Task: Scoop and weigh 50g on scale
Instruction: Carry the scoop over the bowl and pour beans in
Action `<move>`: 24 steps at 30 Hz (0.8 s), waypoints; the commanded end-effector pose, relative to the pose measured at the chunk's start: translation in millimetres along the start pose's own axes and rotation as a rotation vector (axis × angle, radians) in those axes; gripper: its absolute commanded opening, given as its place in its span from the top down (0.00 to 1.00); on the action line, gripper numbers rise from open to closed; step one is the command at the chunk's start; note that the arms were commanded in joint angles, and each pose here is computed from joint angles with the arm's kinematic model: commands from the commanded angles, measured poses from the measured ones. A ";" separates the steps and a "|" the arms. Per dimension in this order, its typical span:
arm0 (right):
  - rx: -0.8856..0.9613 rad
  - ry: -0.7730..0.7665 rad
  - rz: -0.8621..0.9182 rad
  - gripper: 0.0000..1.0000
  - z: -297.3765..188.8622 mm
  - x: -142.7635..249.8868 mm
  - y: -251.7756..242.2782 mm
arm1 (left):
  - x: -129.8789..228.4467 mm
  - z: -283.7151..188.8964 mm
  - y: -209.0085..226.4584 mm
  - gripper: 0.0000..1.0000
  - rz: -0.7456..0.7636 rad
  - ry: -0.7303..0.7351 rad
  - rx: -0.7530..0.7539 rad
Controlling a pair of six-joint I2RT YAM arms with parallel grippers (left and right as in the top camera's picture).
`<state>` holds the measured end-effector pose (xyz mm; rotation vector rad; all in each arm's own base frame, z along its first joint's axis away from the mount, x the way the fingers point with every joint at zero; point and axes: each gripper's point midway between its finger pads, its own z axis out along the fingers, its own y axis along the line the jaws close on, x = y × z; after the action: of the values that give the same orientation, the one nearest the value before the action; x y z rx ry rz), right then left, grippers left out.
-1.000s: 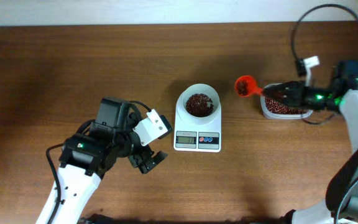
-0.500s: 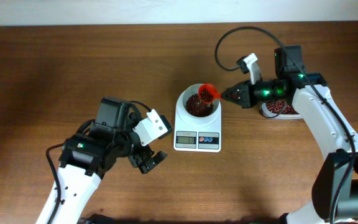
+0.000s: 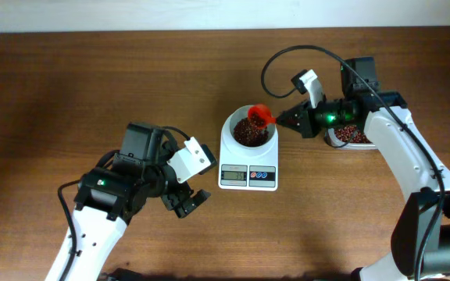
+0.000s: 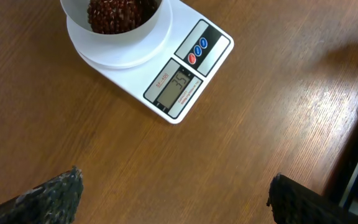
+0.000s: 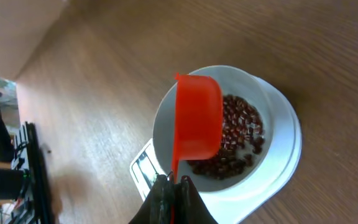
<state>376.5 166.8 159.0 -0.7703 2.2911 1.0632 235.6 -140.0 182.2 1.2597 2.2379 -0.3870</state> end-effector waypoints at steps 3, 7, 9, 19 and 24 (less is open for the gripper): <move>-0.032 -0.011 -0.043 0.96 9.7 -5.9 7.3 | -5.3 -4.4 1.6 0.01 0.015 -0.021 -0.006; -0.025 -0.009 -0.046 0.96 13.7 -7.9 8.9 | -5.4 -4.4 1.5 0.01 0.015 -0.021 -0.005; 0.018 0.021 -0.006 0.96 16.6 -2.7 4.0 | -5.3 -4.4 1.6 0.01 0.015 -0.021 -0.006; 0.048 0.055 -0.069 0.96 20.9 2.9 2.9 | -5.3 -4.4 1.5 0.01 0.015 -0.021 -0.005; 0.077 0.044 -0.111 0.96 20.6 -1.6 -2.9 | -5.4 -4.5 1.6 0.01 0.015 -0.021 -0.006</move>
<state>378.8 181.2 150.5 -0.8556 2.2982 0.9472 235.5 -139.9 182.2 1.2601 2.2381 -0.3865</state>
